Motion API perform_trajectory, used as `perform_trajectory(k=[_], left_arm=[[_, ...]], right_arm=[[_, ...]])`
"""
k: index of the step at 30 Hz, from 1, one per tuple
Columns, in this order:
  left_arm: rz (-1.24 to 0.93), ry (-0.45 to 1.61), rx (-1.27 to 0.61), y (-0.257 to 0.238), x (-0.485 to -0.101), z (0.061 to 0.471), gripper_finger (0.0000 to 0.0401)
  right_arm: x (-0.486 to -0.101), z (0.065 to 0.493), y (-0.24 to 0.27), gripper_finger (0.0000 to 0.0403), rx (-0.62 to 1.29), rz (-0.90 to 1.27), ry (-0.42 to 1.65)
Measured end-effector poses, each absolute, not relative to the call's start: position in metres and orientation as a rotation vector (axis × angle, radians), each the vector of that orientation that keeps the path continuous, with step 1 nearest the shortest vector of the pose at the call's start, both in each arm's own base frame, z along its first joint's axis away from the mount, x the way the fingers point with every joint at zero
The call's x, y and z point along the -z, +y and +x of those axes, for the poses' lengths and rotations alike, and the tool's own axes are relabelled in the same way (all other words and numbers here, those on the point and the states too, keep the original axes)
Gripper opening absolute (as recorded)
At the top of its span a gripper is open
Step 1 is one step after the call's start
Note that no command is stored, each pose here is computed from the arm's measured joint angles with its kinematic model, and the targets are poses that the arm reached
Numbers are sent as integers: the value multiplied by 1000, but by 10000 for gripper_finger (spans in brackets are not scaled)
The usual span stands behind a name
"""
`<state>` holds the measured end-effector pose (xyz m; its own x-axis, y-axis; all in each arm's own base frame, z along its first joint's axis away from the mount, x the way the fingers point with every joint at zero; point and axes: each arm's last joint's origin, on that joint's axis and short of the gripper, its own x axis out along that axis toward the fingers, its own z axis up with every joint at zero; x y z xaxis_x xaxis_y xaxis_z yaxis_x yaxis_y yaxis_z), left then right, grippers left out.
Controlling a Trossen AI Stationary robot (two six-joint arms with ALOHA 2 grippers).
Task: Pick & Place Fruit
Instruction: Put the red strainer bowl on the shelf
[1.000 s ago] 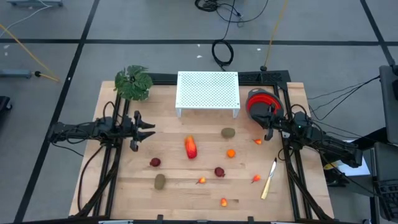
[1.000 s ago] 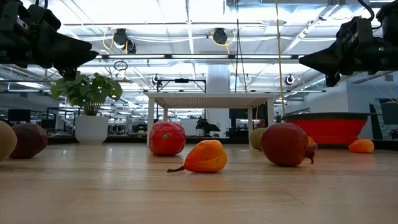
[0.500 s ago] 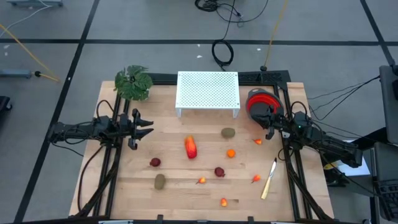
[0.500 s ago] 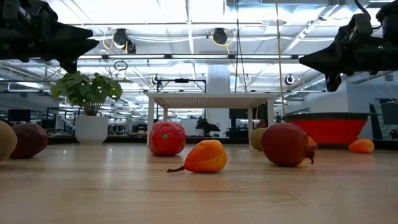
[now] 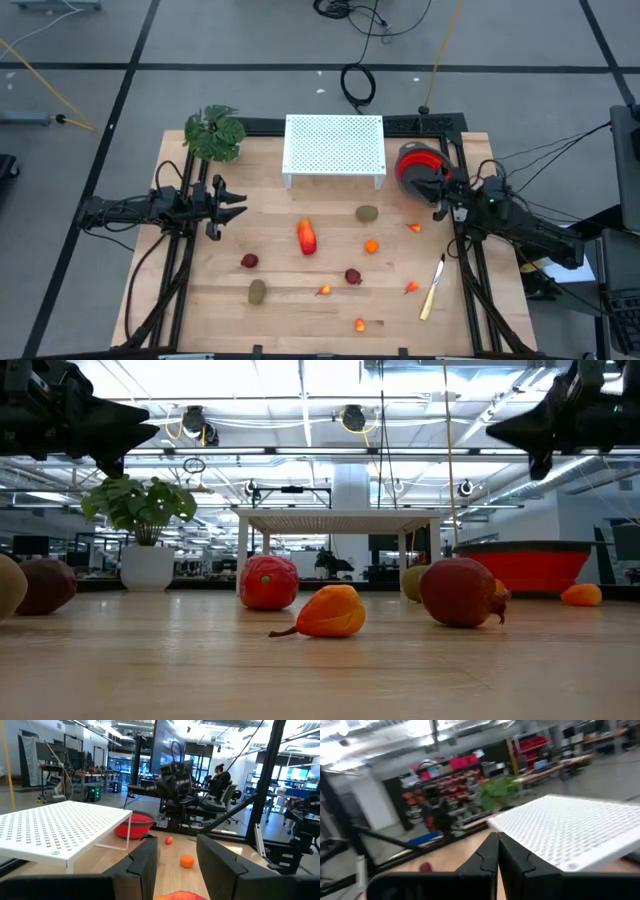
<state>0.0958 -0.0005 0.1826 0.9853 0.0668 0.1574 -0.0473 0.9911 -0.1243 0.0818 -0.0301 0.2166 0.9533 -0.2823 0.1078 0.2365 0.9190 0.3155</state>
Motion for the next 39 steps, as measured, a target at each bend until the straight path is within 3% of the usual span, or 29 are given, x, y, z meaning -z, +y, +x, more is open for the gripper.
perform_trajectory(k=[12, 24, 30, 39], left_arm=[[-121, -162, -57, -1, -183, 96, 136], [-120, -157, -59, -1, -182, 96, 136], [-119, -157, -59, -1, -182, 96, 136], [-116, -124, -62, -1, -179, 96, 136]], right_arm=[[-277, 70, -41, 0, 859, 216, 465], [-261, 96, -61, 7, 1006, 256, 1035], [-255, 94, -70, 50, 1069, 292, 1124], [-254, 83, -78, 160, 1146, 472, 1116]])
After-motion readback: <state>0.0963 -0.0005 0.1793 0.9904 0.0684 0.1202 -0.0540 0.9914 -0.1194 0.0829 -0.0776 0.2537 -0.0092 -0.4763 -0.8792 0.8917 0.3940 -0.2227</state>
